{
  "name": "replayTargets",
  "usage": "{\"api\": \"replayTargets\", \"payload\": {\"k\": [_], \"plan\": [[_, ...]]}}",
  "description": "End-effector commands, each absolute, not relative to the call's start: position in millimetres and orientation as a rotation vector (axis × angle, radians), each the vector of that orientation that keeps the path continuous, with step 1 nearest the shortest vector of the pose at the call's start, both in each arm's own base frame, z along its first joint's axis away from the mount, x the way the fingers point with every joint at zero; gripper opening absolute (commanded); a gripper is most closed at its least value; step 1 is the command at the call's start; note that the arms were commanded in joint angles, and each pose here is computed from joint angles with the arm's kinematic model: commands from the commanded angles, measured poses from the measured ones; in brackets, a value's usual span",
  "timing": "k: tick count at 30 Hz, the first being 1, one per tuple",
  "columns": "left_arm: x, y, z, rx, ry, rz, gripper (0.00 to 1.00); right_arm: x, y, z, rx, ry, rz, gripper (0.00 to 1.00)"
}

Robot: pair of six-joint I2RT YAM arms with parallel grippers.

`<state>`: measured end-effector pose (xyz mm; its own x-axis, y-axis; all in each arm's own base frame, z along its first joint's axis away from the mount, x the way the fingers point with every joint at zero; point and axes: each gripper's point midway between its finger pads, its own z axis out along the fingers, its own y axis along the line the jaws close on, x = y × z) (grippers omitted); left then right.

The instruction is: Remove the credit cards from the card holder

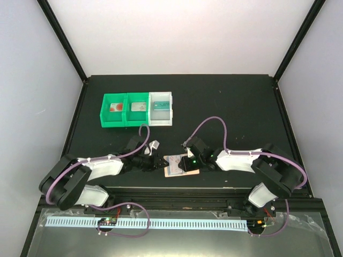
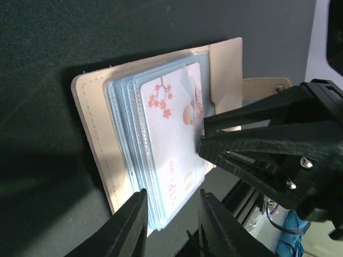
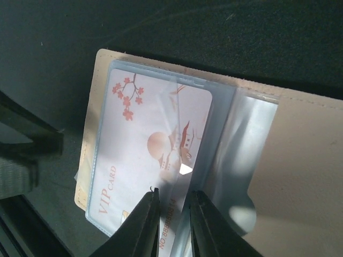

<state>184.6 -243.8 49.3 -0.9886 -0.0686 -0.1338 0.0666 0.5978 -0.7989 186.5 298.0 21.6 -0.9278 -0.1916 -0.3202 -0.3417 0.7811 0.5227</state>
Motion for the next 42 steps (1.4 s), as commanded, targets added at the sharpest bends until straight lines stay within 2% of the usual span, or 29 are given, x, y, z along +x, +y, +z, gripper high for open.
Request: {"api": "replayTargets", "payload": {"k": [1, 7, 10, 17, 21, 26, 32, 42], "plan": [[196.9, -262.3, 62.3, 0.116, 2.620, -1.398, 0.28, 190.3, 292.5, 13.9, -0.445, 2.731, 0.802, 0.15], [205.4, -267.8, 60.7, 0.142, 2.614, -1.375, 0.21, 184.3, 300.4, 11.5, -0.441, 2.743, 0.931, 0.12], [210.9, -255.9, 37.7, 0.094, 2.715, -1.201, 0.17, 181.2, 305.6, 14.7, -0.401, 2.726, 1.038, 0.11], [212.9, -236.6, 10.8, 0.046, 2.786, -1.001, 0.18, 173.7, 296.1, 7.9, -0.350, 2.735, 1.098, 0.08], [210.3, -231.1, 4.1, 0.039, 2.798, -0.965, 0.21, 168.8, 291.3, 8.7, -0.341, 2.717, 1.136, 0.02], [209.3, -226.0, -1.5, 0.028, 2.815, -0.925, 0.21, 168.8, 286.2, 15.1, -0.340, 2.689, 1.133, 0.02], [207.2, -232.1, 13.7, 0.042, 2.782, -0.994, 0.25, 170.8, 285.8, 18.1, -0.357, 2.689, 1.120, 0.01], [207.7, -230.3, 8.7, 0.071, 2.791, -0.964, 0.20, 172.5, 281.1, 17.7, -0.314, 2.682, 1.167, 0.03]]}}
